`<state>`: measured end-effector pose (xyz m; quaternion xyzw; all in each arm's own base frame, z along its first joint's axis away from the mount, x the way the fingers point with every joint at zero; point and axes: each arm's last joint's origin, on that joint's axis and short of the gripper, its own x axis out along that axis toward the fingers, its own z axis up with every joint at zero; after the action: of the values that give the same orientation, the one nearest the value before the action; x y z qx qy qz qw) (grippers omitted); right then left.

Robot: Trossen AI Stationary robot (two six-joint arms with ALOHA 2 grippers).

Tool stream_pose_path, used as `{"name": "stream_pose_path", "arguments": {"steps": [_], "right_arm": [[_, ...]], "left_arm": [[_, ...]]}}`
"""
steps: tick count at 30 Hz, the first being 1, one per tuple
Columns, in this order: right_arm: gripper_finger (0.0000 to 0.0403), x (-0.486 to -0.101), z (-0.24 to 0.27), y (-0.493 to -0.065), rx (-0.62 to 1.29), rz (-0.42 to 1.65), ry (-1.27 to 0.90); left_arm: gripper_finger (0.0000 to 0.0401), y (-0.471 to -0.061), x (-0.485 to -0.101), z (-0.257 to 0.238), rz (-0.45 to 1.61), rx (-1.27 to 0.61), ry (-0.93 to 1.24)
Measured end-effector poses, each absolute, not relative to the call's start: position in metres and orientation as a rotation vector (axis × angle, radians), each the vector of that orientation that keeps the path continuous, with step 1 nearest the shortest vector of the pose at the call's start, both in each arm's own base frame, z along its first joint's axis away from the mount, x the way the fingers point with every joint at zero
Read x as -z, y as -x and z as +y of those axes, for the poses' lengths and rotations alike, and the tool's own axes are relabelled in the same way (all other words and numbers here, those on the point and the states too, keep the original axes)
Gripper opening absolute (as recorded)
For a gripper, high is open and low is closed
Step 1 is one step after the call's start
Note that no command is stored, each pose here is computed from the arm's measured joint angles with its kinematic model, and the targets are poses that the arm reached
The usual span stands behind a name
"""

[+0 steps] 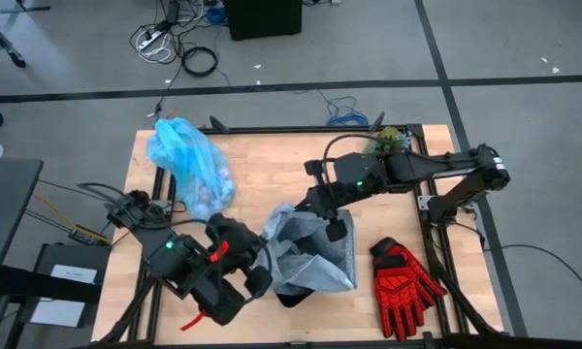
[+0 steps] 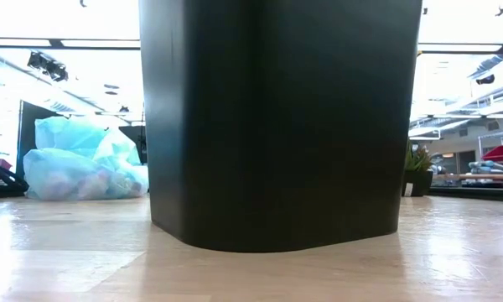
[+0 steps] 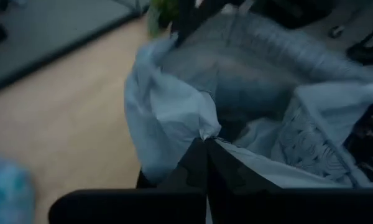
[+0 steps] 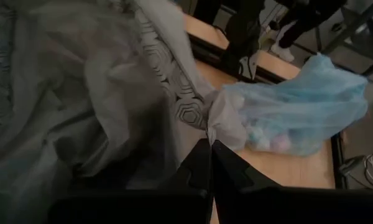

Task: Place trash/remove bag and relplace
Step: Put the gray trash bag into the trash bin

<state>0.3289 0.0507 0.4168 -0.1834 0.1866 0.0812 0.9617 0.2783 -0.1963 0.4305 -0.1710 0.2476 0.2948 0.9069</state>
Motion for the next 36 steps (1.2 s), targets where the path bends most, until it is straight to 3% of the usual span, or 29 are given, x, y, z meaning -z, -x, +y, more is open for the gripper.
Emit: {"name": "stream_pose_path", "arguments": {"steps": [7, 18, 28, 36], "right_arm": [[0.0, -0.434, 0.049, -0.311, -0.146, 0.326, 0.339], [0.0, -0.462, 0.042, -0.277, -0.044, 0.24, 0.276], [0.0, -0.467, 0.035, -0.256, 0.055, 0.278, 0.238], [0.0, -0.468, 0.036, -0.255, 0.054, 0.271, 0.23]], "left_arm": [[0.0, -0.282, -0.456, -0.195, 0.432, -0.488, 0.192], [0.0, -0.301, -0.481, -0.157, 0.396, -0.405, 0.11], [0.0, -0.284, -0.481, -0.128, 0.442, -0.59, 0.11], [0.0, -0.301, -0.5, -0.127, 0.36, -0.373, 0.125]]}}
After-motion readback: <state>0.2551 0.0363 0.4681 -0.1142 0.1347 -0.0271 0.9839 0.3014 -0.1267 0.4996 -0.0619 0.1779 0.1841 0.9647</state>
